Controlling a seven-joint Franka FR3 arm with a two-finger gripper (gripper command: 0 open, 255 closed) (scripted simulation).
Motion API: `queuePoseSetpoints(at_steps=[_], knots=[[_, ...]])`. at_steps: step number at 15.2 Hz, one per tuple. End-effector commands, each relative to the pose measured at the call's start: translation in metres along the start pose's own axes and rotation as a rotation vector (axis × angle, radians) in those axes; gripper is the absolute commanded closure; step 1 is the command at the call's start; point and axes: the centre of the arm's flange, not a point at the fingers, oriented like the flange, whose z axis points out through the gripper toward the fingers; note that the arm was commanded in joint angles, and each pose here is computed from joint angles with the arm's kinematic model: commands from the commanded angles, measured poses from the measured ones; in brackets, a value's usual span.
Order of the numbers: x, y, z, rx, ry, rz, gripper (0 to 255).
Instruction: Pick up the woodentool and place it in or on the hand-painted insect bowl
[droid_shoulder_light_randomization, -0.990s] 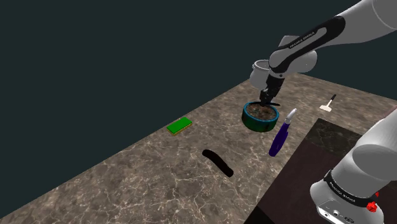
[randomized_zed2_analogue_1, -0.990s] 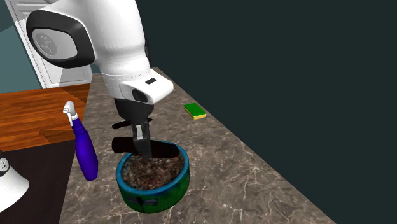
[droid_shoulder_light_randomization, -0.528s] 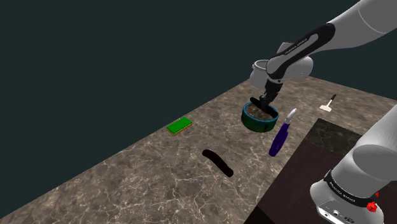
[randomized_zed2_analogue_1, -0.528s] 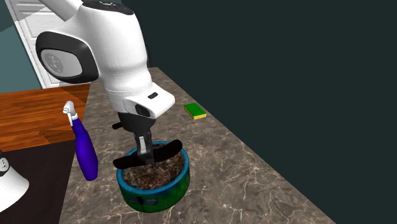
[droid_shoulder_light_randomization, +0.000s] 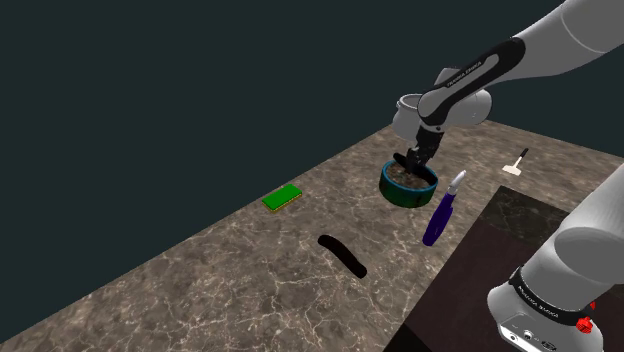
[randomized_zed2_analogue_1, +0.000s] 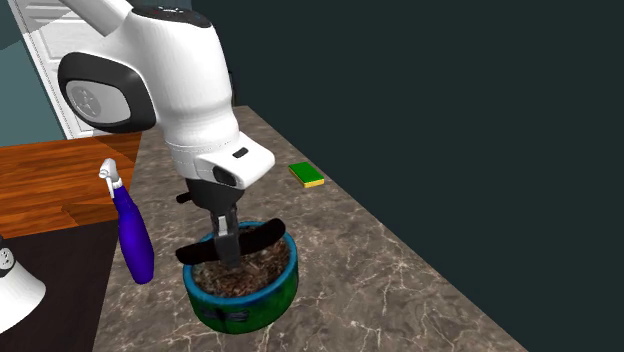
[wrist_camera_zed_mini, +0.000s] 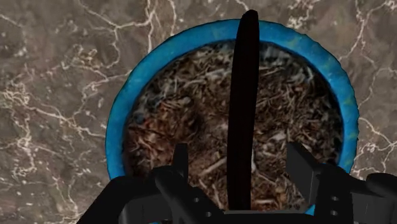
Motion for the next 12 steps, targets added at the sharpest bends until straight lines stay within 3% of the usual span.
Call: queuePoseSetpoints(at_steps=[1,4,8,12], knots=[[0.000,0.000,0.001,0.000,-0.002,0.000,0],[-0.001,0.000,0.002,0.000,-0.002,0.000,0],[-0.001,0.000,-0.048,0.000,-0.002,0.000,0],[-0.001,0.000,-0.048,0.000,-0.002,0.000,0]])
